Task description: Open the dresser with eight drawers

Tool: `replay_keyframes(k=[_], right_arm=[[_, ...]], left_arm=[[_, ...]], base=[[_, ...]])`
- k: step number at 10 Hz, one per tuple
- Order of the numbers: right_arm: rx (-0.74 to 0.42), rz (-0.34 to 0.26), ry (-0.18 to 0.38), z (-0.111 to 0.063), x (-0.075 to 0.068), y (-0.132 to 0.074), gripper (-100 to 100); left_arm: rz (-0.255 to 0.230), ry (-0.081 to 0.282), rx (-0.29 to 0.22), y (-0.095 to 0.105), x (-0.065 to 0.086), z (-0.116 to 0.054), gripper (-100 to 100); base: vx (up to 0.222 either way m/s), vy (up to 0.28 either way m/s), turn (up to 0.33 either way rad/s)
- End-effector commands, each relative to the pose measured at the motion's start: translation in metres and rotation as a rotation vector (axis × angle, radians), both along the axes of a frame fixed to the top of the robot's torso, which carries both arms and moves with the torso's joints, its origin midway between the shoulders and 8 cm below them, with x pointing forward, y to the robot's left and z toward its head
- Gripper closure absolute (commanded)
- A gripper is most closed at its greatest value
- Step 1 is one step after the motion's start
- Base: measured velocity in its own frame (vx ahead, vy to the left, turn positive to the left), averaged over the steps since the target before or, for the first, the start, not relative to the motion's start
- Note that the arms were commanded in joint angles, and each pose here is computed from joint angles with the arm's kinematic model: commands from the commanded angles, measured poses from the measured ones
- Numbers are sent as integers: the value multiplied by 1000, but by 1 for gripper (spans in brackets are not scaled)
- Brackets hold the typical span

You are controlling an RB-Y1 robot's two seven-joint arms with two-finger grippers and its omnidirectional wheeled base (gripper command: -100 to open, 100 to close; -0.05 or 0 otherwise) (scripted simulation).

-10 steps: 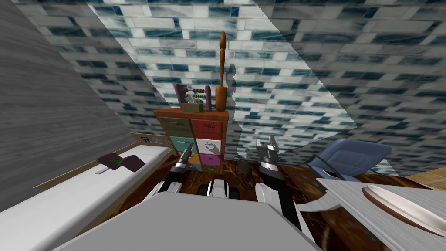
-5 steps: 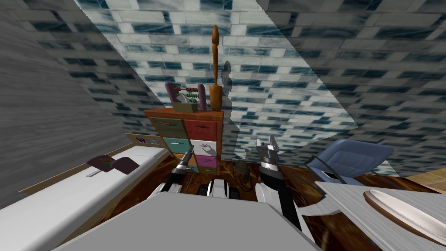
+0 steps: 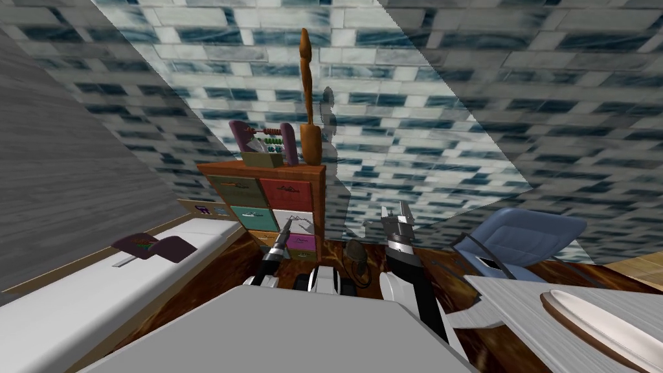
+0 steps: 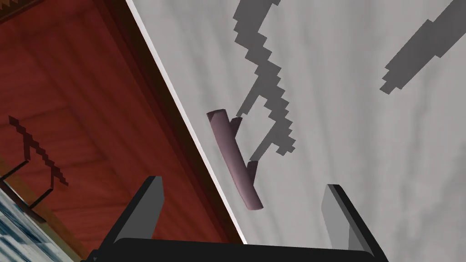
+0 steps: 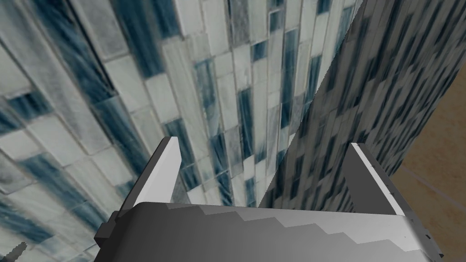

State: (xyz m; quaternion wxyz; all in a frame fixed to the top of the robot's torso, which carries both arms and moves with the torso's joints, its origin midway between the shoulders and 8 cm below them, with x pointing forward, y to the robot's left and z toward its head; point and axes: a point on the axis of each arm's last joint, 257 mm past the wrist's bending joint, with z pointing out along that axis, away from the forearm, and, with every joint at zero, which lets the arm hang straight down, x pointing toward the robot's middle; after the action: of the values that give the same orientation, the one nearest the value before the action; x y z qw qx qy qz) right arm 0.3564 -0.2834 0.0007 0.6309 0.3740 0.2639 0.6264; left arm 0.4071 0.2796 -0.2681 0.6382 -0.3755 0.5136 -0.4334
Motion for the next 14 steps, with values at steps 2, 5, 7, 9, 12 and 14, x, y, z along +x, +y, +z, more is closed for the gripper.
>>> replay_keyframes(k=[2, 5, 7, 9, 12, 14], right_arm=[[0, 0, 0, 0, 0, 0, 0], [0, 0, 0, 0, 0, 0, 0], [0, 0, 0, 0, 0, 0, 0], [0, 0, 0, 0, 0, 0, 0], [0, 0, 0, 0, 0, 0, 0], [0, 0, 0, 0, 0, 0, 0]], left_arm=[[26, 10, -77, -17, 2, -9, -100], [32, 10, -95, -21, 3, -11, -100], [33, 10, -95, -20, 5, -7, -100], [36, 10, -95, -19, 9, 0, -100], [34, 11, -95, -20, 6, -6, 100], [27, 2, -95, -22, 6, 1, 100]], base=[[13, -19, 15], [4, -6, 0], [14, 1, 0], [54, 9, -20], [1, -3, 13], [-142, -9, 10]])
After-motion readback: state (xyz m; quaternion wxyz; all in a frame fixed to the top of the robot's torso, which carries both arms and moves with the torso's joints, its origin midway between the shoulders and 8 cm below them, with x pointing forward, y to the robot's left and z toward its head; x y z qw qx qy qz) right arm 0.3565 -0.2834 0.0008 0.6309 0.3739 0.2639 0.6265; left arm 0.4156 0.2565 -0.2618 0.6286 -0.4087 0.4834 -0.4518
